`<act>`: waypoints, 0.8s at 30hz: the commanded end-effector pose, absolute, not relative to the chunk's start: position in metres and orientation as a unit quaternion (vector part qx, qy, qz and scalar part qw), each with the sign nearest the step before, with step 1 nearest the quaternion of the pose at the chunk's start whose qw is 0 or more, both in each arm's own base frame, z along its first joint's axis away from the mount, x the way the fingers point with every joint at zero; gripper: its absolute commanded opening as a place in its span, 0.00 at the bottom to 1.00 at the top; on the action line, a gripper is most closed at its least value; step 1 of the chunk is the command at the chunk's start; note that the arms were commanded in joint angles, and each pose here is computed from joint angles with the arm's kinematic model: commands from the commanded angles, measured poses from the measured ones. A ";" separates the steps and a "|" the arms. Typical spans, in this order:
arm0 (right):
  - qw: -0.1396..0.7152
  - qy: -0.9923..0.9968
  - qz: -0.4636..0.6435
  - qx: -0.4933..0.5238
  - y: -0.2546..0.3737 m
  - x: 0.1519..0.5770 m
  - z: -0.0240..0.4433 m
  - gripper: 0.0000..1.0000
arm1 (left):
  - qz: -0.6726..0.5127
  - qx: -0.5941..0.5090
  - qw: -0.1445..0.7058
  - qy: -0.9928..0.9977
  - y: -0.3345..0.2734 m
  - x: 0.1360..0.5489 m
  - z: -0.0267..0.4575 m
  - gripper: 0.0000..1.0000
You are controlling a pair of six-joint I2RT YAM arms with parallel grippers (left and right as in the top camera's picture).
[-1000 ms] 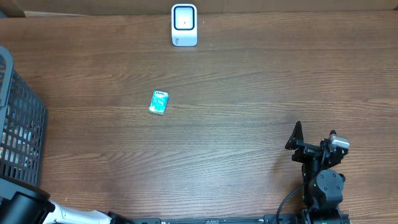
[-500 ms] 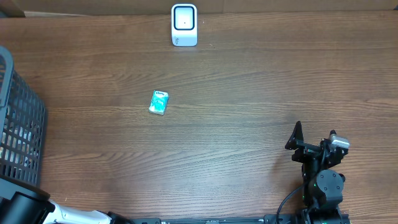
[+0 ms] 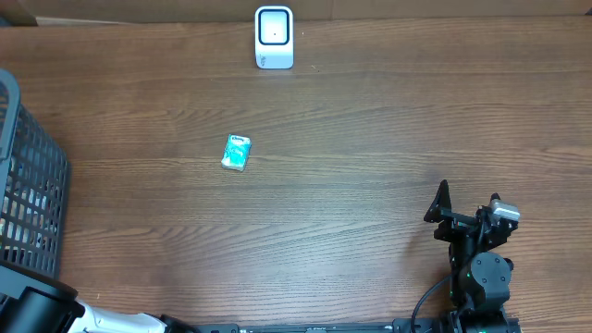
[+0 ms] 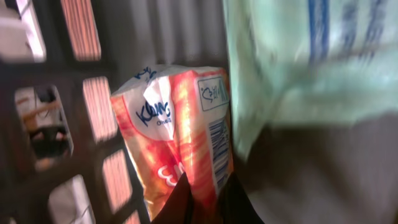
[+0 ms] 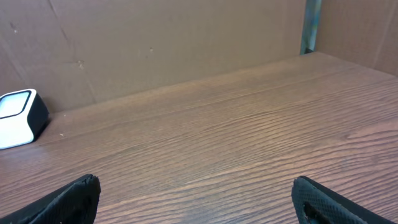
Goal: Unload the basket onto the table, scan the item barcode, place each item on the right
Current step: 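Lower the left gripper into the basket and grasp the orange Kleenex pack, then carry the orange pack beside the green pack and release it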
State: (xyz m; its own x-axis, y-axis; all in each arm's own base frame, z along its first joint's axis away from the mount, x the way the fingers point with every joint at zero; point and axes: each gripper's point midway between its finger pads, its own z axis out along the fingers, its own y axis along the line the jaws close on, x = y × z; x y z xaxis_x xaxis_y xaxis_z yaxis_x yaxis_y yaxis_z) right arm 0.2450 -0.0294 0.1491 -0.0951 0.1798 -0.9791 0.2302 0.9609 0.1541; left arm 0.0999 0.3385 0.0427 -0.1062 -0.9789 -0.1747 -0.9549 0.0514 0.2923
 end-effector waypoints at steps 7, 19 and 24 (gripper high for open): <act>0.664 0.734 -0.019 0.142 -0.031 0.245 0.155 1.00 | -0.154 0.664 -0.038 -0.730 0.372 0.146 0.143 0.04; 0.664 0.734 -0.019 0.142 -0.031 0.245 0.155 1.00 | -0.021 0.596 -0.334 -0.730 0.330 0.270 0.358 0.04; 0.664 0.734 -0.019 0.142 -0.031 0.245 0.155 1.00 | 0.062 0.503 -0.401 -0.763 0.254 0.314 0.413 0.04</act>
